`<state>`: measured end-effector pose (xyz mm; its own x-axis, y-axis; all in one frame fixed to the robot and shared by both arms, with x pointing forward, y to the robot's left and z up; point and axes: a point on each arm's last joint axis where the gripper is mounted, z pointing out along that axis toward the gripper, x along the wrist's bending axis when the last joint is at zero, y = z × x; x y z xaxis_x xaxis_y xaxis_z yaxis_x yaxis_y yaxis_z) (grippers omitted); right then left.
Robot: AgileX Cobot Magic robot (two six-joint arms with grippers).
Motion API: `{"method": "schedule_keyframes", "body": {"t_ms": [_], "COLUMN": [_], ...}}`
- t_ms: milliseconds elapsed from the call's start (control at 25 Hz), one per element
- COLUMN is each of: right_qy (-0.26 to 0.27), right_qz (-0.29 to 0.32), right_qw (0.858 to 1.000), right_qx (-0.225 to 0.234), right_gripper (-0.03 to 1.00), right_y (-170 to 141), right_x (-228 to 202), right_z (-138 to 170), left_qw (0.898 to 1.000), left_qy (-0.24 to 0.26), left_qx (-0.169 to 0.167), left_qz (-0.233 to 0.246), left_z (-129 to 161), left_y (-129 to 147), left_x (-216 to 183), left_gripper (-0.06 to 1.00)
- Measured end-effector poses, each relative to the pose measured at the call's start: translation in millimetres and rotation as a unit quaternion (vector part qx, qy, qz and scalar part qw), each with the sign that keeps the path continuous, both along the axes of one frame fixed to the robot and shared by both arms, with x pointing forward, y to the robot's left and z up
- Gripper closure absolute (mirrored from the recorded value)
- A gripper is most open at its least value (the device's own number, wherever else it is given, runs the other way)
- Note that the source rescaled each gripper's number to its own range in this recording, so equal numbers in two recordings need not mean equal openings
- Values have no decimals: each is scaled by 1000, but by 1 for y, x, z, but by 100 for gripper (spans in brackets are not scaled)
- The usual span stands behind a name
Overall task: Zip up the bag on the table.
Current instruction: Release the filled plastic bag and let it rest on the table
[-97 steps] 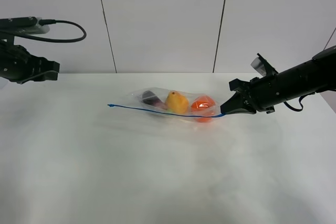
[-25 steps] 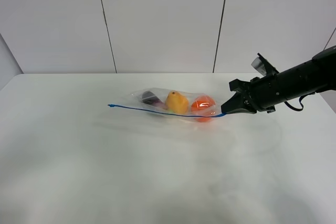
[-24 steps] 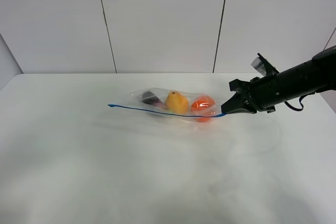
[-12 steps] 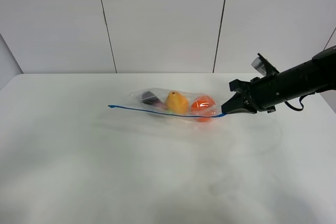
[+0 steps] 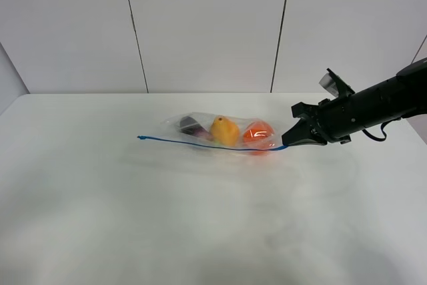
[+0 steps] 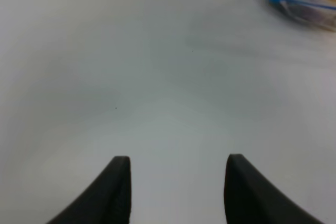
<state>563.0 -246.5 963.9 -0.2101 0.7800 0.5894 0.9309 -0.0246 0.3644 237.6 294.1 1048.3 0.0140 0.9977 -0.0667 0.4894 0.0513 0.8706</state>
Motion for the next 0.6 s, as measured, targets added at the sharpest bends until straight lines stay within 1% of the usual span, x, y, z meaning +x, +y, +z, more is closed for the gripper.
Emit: {"method": "schedule_keyframes", "body": {"t_ms": [240,400,440,520,600], "right_qy": [0,-4,-6,-10,-14], "right_qz": [15,13,10,5,1], "right_qw": [1000,1000,1000,999,999], "right_qx": [-20,-26,-28,-33,-36], "right_gripper": [91,83,79,68,50], "right_y": [-2,-3,-3,-4,-5], "right_x": [-2,-1,0,1,2], "right_z": [-2,-3,-3,-3,-3], "left_qw": [1000,1000,1000,1000,1000], "left_qy": [0,0,0,0,0], "left_qx": [0,0,0,0,0], "left_qz": [0,0,0,0,0], "left_z": [0,0,0,0,0], "left_y": [0,0,0,0,0], "left_x": [0,0,0,0,0], "left_gripper": [7,7,7,7,7]}}
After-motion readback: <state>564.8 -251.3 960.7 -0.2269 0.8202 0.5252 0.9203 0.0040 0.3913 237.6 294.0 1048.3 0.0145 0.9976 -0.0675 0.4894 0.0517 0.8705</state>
